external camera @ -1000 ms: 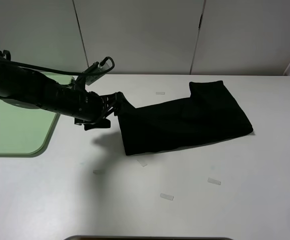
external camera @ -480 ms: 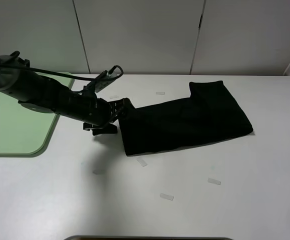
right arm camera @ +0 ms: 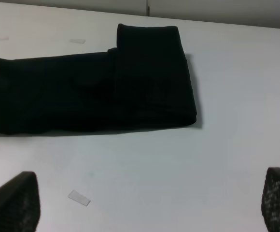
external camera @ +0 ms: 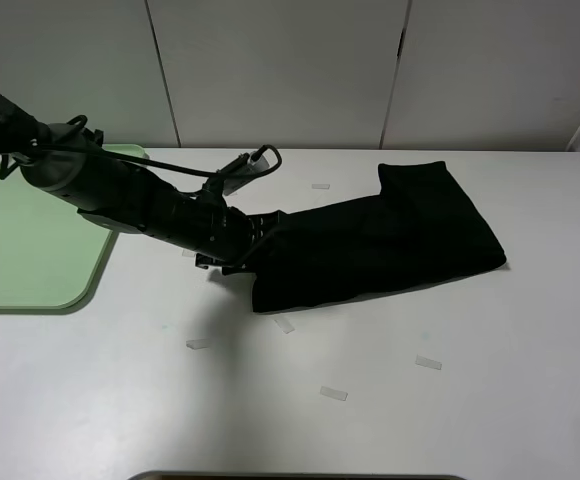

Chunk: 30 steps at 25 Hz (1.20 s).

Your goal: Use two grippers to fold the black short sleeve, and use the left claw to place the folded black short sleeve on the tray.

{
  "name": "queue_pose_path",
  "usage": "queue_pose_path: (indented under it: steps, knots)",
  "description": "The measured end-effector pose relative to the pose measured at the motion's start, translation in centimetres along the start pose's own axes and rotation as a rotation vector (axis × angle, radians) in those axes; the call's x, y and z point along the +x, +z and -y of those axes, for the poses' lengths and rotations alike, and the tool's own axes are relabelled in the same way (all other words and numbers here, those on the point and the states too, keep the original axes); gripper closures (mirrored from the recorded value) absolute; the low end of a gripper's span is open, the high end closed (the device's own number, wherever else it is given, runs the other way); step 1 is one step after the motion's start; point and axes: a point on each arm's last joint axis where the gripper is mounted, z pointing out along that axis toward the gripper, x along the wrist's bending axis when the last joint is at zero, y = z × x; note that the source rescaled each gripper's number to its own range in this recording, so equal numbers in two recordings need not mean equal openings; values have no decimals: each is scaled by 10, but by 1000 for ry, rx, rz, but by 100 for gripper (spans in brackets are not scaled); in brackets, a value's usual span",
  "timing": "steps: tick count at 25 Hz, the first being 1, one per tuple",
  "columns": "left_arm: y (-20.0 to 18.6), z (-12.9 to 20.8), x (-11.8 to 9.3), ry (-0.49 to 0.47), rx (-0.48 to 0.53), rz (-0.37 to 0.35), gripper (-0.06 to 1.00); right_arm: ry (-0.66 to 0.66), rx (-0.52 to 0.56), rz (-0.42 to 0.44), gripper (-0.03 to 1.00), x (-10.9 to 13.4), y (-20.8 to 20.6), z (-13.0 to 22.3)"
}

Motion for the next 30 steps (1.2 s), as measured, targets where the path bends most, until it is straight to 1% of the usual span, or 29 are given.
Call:
queue_pose_path:
  steps: [3,4,8,12,16,21,24,25,27,30]
  knots:
    - [1,1,2,-5,1,-10,81,-1,0,1,-3,0,0,0]
    - [1,1,1,-4,1,-9,85,-1,0,1,-3,0,0,0]
    - [-2,-1,2,-4,12,11,86,-1,0,1,-3,0,0,0]
    - [-21,-6,6,21,49,10,88,-1,0,1,-3,0,0,0]
    - [-53,-17,15,66,88,-51,89,-1,0,1,-3,0,0,0]
    - [-94,-24,34,80,167,-182,89,-1,0,1,-3,0,0,0]
    - [-116,-24,41,81,216,-252,90,-1,0,1,-3,0,0,0]
    - [-122,-25,41,85,219,-272,90,-1,0,1,-3,0,0,0]
    - [-134,-27,35,91,202,-289,90,-1,0,1,-3,0,0,0]
    - [-150,-31,18,128,142,-284,90,-1,0,1,-3,0,0,0]
